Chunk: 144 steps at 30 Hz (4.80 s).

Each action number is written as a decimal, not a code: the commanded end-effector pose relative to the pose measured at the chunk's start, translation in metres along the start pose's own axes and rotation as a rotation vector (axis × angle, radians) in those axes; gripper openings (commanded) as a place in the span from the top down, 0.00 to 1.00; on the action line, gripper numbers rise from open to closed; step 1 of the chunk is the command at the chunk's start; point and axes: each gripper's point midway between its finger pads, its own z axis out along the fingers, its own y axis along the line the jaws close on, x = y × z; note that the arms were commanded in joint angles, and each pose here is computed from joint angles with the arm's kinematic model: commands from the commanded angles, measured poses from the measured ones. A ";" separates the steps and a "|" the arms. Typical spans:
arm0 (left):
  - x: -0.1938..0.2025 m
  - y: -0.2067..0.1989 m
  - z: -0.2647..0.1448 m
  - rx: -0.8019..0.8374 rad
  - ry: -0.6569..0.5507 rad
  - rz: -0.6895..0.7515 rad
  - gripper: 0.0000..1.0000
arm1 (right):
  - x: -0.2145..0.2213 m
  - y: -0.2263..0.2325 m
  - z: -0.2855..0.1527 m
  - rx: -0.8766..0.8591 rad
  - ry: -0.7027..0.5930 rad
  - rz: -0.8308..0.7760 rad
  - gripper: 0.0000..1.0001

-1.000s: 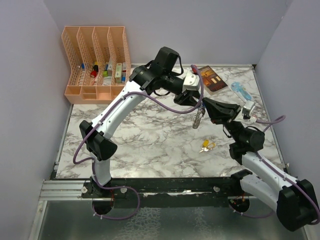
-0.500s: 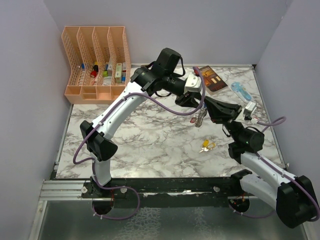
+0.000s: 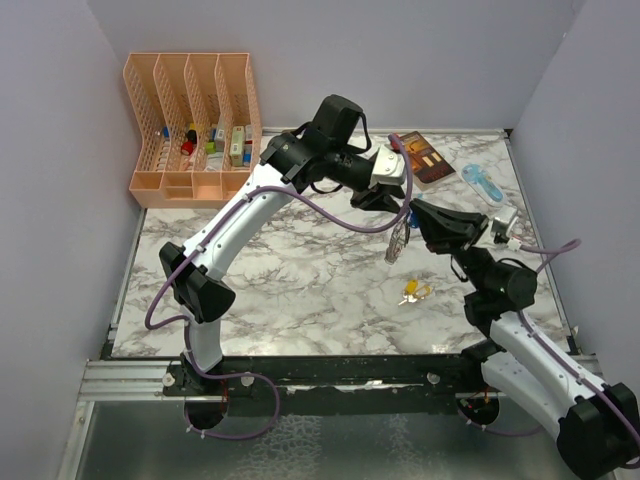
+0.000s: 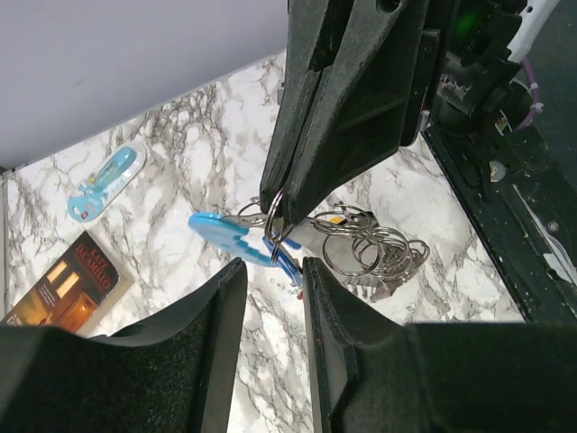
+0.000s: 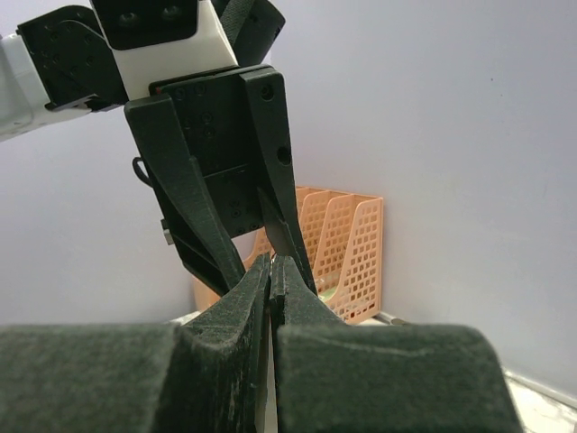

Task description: Put the keys on the keyring

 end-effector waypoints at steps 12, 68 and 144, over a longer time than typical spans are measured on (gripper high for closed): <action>-0.029 -0.018 -0.011 0.039 -0.050 0.070 0.66 | 0.002 0.004 -0.006 0.011 0.049 0.028 0.99; 0.035 -0.008 -0.039 -0.038 0.308 0.205 1.00 | -0.018 -0.003 -0.005 0.110 0.272 -0.029 0.53; 0.064 -0.037 -0.015 0.109 0.604 0.375 1.00 | 0.120 0.030 -0.036 -0.131 0.811 0.287 0.75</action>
